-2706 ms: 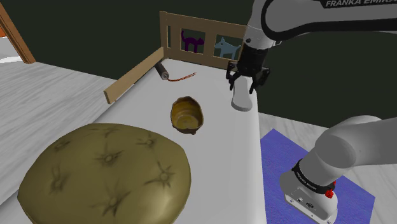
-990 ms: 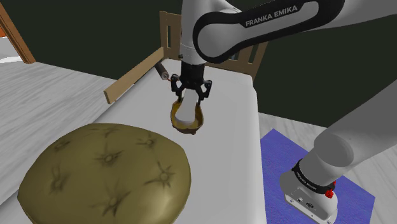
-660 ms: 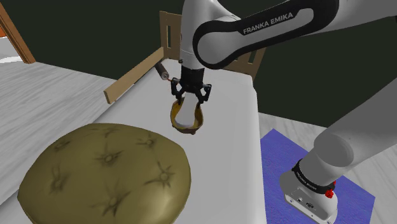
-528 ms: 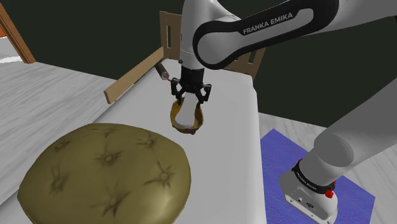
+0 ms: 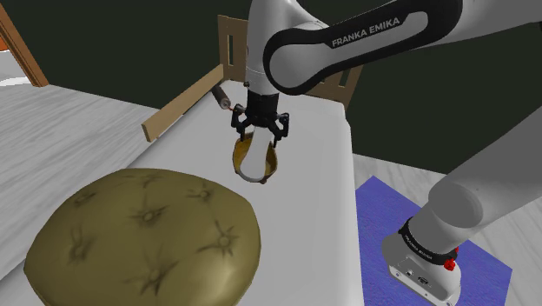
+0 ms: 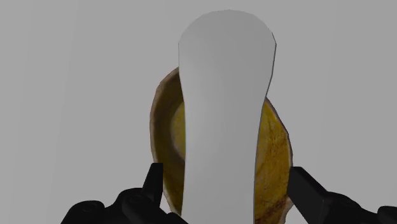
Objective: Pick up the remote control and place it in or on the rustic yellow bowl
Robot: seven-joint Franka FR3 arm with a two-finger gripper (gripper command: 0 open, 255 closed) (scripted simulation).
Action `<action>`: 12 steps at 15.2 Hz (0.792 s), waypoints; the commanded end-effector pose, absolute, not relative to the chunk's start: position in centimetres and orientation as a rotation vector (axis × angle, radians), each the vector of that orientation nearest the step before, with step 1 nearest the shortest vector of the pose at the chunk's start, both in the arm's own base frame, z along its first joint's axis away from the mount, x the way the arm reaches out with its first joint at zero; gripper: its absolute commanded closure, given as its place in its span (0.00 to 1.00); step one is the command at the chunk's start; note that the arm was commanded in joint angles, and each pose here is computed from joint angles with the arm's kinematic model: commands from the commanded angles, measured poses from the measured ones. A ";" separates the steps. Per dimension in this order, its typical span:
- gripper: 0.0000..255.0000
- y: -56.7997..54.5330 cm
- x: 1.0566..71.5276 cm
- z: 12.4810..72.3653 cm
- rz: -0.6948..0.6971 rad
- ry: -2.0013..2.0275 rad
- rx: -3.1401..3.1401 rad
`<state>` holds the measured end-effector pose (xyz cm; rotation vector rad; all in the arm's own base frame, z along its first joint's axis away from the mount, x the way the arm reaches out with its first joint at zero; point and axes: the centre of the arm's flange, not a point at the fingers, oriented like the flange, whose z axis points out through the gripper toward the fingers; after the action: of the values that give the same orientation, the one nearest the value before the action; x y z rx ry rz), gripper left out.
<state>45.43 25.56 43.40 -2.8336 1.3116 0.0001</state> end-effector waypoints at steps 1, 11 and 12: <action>0.00 25.6 45.4 43.4 0.000 1.312 -2.834; 0.00 25.5 45.4 48.4 0.000 1.312 -2.834; 0.00 25.5 45.4 48.4 0.000 1.312 -2.834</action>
<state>45.39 25.47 48.40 -2.8335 1.3116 0.0001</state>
